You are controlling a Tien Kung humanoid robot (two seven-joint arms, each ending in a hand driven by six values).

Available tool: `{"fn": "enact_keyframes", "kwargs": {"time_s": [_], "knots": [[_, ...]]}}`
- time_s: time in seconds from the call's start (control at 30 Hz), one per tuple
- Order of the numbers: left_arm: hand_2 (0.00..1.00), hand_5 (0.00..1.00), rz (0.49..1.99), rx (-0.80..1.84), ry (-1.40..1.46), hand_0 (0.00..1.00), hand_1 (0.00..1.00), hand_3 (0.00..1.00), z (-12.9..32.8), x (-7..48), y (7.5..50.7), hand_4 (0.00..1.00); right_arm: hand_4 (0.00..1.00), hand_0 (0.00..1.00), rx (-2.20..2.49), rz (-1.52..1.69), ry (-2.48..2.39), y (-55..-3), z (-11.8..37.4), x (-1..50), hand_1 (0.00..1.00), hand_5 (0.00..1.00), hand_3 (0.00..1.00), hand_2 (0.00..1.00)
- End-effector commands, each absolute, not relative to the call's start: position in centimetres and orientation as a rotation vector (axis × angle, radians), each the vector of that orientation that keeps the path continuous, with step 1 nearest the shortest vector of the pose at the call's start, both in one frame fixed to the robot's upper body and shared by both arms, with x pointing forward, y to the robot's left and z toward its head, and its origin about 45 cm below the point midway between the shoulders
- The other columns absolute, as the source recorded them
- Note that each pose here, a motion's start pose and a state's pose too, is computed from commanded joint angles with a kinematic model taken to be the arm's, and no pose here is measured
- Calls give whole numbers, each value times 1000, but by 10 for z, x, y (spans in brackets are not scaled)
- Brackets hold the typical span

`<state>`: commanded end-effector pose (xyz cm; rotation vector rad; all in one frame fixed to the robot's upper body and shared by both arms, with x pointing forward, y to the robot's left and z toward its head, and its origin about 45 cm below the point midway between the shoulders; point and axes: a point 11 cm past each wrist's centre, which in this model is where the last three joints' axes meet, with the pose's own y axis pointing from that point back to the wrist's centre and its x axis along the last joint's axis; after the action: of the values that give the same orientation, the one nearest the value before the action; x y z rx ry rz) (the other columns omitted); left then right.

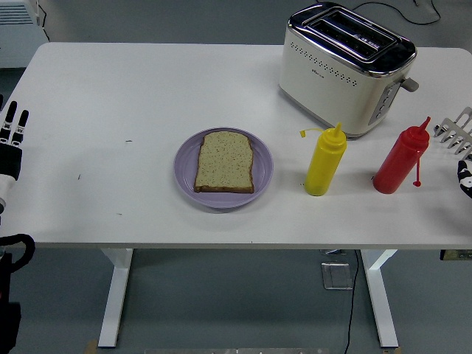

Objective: Pick up the cup,pour liquid into bread,place the cup on the desk

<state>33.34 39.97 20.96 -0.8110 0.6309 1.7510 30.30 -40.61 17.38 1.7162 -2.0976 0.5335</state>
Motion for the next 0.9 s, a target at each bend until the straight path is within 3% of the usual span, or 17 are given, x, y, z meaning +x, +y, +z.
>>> {"fn": "enact_keyframes", "kwargs": {"time_s": [0.9], "knots": [[740, 998, 1752, -812, 631, 784, 740, 699, 210, 334, 400, 514, 787, 982, 2030, 406, -2015, -360, 176, 306, 929, 91, 998, 992]]}}
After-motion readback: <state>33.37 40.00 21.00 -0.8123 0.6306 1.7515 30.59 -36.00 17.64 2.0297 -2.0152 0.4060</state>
